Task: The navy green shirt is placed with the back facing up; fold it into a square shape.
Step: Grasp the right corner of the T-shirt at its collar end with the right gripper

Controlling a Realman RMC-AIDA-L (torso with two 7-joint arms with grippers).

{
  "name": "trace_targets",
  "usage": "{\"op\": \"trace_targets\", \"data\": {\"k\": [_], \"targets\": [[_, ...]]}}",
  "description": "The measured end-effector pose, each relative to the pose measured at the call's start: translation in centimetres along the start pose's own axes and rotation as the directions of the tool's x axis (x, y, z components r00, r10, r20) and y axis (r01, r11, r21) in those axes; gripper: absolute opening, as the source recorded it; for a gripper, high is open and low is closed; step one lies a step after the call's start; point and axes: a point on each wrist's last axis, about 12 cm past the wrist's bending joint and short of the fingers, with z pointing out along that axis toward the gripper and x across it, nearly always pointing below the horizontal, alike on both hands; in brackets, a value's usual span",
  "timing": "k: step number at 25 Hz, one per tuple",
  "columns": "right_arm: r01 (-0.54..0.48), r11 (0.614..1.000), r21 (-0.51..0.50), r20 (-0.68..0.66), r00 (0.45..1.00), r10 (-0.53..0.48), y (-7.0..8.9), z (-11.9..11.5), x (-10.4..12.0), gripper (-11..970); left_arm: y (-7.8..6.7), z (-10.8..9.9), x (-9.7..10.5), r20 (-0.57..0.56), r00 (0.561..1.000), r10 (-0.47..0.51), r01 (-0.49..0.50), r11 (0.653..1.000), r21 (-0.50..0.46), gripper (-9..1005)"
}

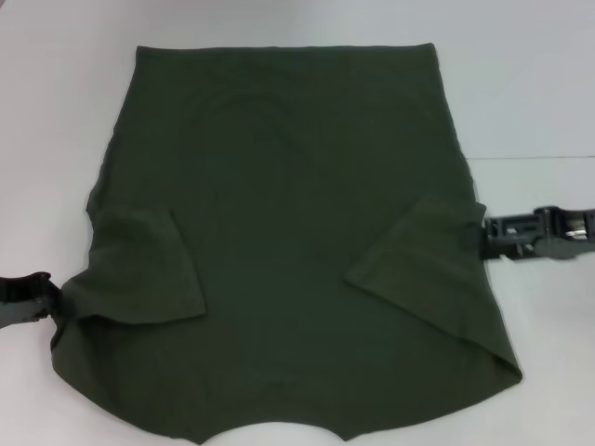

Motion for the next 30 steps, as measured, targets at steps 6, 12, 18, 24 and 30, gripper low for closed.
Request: {"op": "trace_targets", "data": {"k": [6, 12, 18, 24, 30], "targets": [[-0.162, 0.979, 0.126, -0.078, 0.982, 0.173, -1.1, -1.4, 0.5, 779, 0.0, 0.1, 0.0, 0.003, 1.0, 0.008, -0.008, 1.0, -0.002, 4], [-0.233, 0.951, 0.201, -0.133, 0.956, 0.263, -2.2, -2.0, 2.0, 777, -0.3, 0.1, -0.2, 0.0, 1.0, 0.014, -0.014, 1.0, 0.002, 3], [-0.255, 0.931, 0.261, -0.144, 0.943, 0.299, -3.3, -1.9, 2.9, 778, -0.3, 0.2, -0.1, 0.002, 1.0, 0.014, -0.014, 1.0, 0.0, 3], [-0.258, 0.921, 0.291, -0.141, 0.941, 0.308, -3.9, -1.7, 3.5, 778, -0.4, 0.4, 0.0, -0.002, 1.0, 0.015, -0.015, 1.0, 0.004, 3], [-0.258, 0.914, 0.314, -0.137, 0.94, 0.312, -4.5, -1.0, 4.0, 777, -0.4, 0.4, 0.0, 0.003, 1.0, 0.012, -0.012, 1.0, 0.005, 4]]}}
